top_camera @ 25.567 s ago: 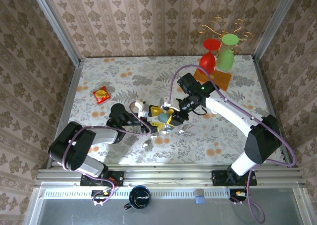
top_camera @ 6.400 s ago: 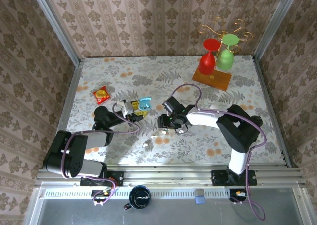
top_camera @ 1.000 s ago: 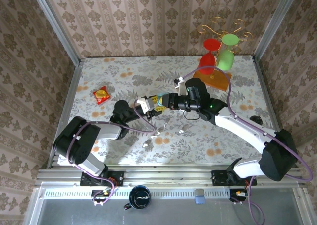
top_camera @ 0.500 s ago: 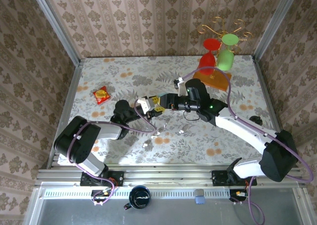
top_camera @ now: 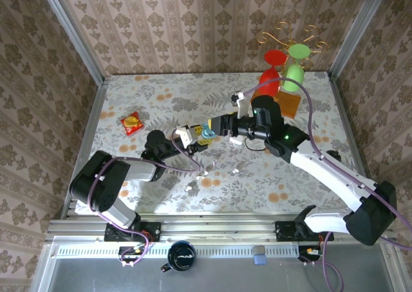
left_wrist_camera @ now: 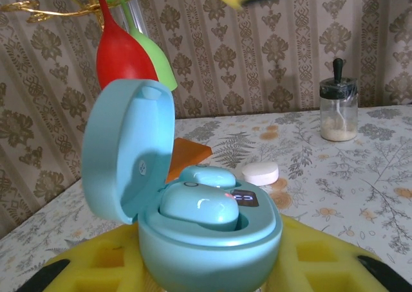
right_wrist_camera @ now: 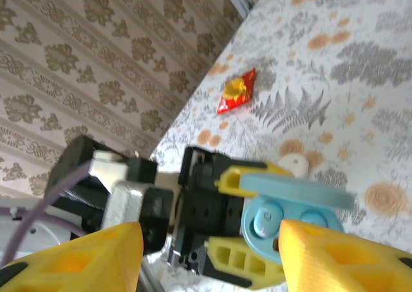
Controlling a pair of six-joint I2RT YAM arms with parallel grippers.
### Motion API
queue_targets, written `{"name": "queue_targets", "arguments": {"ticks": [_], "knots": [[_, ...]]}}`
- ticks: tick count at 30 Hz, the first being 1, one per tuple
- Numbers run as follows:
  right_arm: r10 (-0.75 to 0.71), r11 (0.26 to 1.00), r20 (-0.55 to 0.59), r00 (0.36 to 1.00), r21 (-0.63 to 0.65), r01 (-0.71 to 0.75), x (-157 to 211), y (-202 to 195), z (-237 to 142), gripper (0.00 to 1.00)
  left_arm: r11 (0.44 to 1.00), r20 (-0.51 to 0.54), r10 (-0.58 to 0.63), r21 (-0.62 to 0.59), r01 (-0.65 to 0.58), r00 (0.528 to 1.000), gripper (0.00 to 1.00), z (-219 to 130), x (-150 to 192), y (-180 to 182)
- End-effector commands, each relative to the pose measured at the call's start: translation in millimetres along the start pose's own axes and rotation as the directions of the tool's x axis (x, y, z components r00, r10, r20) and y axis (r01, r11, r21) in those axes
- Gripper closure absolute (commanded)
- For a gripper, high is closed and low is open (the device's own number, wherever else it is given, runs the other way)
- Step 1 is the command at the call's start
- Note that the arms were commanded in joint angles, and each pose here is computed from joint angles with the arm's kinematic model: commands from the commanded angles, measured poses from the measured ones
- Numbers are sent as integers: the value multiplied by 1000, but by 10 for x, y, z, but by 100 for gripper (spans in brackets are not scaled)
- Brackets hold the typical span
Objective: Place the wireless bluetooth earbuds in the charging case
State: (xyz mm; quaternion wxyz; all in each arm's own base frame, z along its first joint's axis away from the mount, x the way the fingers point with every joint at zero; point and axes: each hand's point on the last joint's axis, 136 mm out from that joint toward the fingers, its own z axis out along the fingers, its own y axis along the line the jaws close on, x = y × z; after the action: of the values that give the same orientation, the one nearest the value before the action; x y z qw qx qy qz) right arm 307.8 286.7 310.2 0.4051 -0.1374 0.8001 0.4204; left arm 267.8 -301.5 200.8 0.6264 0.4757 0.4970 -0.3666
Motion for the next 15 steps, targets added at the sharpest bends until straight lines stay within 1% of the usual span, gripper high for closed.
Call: {"name": "queue_targets", "arguments": {"ticks": [1, 4, 6, 11, 15], "knots": [[-29, 998, -38, 999, 57, 31, -45, -120, 94, 41, 999, 48, 40, 23, -41, 998, 65, -43, -166, -48], [-28, 998, -62, 998, 61, 32, -94, -115, 167, 40, 999, 51, 34, 13, -35, 998, 65, -62, -190, -45], [-6, 998, -95, 995, 66, 12, -39, -178, 283, 40, 1000, 50, 29, 4, -29, 998, 65, -61, -192, -31], [30, 999, -144, 989, 44, -23, 77, -194, 364, 39, 1000, 56, 22, -16, -22, 998, 66, -50, -230, 17], [66, 997, -133, 989, 56, -59, 129, -240, 348, 39, 999, 51, 4, -52, -2, 999, 65, -52, -219, 105]]}}
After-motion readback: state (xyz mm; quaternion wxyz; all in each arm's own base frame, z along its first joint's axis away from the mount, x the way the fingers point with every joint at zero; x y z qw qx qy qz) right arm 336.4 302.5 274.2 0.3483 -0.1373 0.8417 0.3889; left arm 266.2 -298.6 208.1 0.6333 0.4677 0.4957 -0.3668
